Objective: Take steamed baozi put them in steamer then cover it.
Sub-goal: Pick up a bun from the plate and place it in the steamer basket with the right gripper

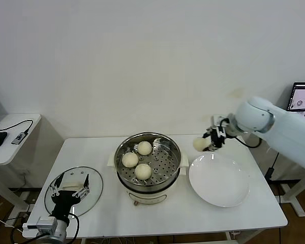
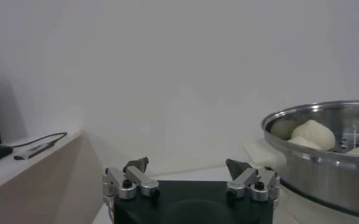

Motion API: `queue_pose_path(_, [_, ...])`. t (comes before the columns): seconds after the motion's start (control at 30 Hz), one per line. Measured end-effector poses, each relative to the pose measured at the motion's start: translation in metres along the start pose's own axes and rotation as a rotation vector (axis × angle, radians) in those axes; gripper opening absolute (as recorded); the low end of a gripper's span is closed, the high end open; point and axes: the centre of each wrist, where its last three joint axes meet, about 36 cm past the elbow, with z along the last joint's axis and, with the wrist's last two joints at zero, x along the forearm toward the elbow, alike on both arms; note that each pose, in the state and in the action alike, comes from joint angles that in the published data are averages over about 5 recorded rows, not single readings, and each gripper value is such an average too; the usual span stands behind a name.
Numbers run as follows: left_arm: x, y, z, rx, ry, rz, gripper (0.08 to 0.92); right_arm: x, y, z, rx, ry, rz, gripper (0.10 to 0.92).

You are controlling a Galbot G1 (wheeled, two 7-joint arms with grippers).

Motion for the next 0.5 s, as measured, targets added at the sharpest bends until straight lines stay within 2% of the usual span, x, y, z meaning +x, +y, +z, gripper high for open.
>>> queue_pose_path(0.5, [-0.003,0.001,0.001,-0.015,-0.015,-0.010,0.823,-0.049,0.003,-0.090,0.010,-0.044,-0.091,0.517])
